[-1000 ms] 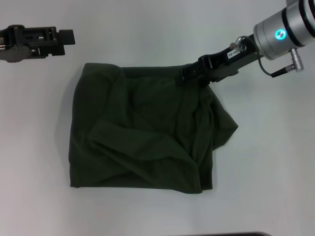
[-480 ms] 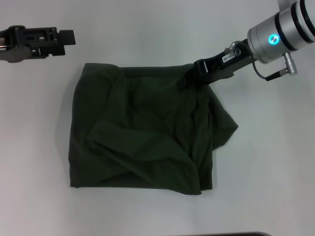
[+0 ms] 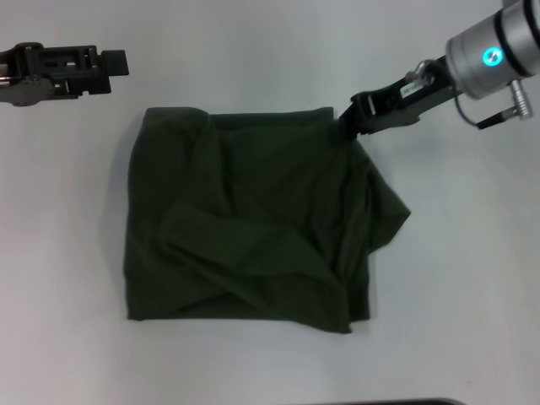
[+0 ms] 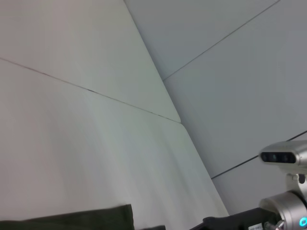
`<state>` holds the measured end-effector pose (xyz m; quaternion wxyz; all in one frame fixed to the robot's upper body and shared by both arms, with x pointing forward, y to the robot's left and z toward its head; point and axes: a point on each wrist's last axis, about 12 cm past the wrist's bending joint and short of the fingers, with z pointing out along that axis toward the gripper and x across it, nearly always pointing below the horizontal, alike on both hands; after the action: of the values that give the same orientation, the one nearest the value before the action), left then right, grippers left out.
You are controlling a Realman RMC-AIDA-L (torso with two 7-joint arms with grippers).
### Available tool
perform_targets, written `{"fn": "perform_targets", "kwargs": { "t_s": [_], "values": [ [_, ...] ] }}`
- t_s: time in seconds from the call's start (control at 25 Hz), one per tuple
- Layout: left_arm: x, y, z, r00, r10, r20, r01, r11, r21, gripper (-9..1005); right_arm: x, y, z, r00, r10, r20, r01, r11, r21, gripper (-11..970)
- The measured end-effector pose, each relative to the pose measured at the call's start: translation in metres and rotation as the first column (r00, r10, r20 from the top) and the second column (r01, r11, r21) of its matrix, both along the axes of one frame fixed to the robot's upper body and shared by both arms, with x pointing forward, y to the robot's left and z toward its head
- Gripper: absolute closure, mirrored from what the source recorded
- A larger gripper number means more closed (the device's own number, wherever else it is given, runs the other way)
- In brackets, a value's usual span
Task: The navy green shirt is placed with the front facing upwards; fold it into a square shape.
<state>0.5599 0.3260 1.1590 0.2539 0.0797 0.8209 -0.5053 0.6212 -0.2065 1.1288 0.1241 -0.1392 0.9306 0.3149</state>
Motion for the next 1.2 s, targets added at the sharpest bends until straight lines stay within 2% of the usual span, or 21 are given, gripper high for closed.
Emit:
{"fn": "perform_targets", "kwargs": {
  "t_s": [0.28,0.52,0.72,0.96,1.2],
  "values": [
    [0.001,0.001,0.000,1.000,0.007,0.002,-0.007,1.000,0.001,272,0.002,-0.017,0.019,0.997,-0.053,0.051,0.051,0.998,0.040,873],
    [0.001,0.001,0.000,1.000,0.010,0.003,-0.010,1.000,0.001,272,0.009,-0.018,0.025,0.991,-0.088,0.097,0.080,0.993,0.082,872],
    [0.001,0.001,0.000,1.000,0.009,0.002,-0.009,1.000,0.002,272,0.017,-0.019,0.020,0.979,-0.137,0.154,0.130,0.990,0.054,871],
    [0.000,0.001,-0.001,1.000,0.009,-0.001,-0.009,1.000,0.001,272,0.019,-0.011,-0.004,0.980,-0.147,0.134,0.145,0.989,0.029,873],
    [0.000,0.000,-0.001,1.000,0.005,-0.003,-0.005,1.000,0.004,273,0.020,-0.013,-0.004,0.980,-0.148,0.130,0.145,0.989,0.028,878]
  ]
}}
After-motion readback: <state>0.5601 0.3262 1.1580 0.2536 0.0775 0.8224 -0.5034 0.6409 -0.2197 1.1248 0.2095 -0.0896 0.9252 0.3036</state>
